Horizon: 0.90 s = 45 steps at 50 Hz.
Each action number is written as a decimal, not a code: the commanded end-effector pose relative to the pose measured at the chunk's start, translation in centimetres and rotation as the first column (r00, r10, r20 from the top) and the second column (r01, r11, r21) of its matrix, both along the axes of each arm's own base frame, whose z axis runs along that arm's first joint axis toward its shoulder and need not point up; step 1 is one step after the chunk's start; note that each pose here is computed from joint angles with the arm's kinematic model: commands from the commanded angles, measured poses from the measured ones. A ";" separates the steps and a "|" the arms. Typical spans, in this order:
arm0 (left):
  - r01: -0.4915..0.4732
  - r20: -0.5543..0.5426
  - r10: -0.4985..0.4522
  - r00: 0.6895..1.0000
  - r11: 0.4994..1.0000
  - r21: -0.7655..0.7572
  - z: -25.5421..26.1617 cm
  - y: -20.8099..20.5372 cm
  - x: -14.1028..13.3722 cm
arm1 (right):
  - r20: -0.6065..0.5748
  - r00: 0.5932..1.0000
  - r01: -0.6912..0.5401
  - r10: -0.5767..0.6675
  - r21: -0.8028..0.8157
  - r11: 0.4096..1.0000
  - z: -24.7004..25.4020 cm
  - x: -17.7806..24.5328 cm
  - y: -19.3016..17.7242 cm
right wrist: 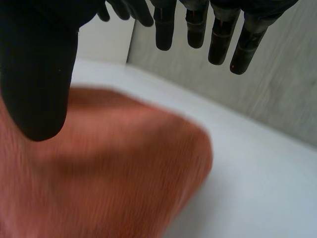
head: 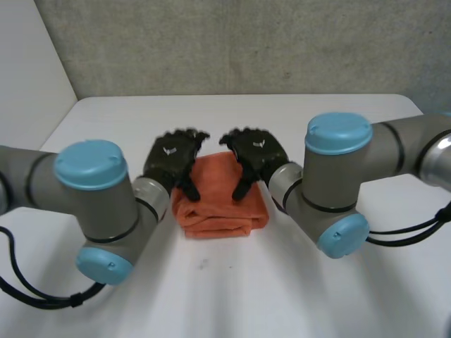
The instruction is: Fold the laundry
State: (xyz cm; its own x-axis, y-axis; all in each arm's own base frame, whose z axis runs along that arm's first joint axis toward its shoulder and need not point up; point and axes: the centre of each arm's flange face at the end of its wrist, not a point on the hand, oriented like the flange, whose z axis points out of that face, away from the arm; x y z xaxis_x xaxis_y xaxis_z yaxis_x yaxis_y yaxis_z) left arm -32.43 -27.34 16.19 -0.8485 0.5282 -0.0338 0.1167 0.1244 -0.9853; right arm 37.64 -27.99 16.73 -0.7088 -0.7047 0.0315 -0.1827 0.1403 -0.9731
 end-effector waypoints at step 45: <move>-0.231 -0.159 0.197 0.967 0.944 -0.237 16.8 1.9 8.9 | 0.188 0.911 0.405 -0.366 -0.255 0.878 15.6 -12.9 -1.4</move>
State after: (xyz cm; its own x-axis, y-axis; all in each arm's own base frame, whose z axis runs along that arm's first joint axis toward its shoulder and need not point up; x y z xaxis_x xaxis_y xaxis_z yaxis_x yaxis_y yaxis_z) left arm -23.67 -25.34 33.44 -0.9450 0.3261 -0.0227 -0.0281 -0.1502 -0.9883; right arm 25.59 -29.46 32.87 -0.9270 -0.3675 0.0748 -0.0283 -0.1304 -0.9911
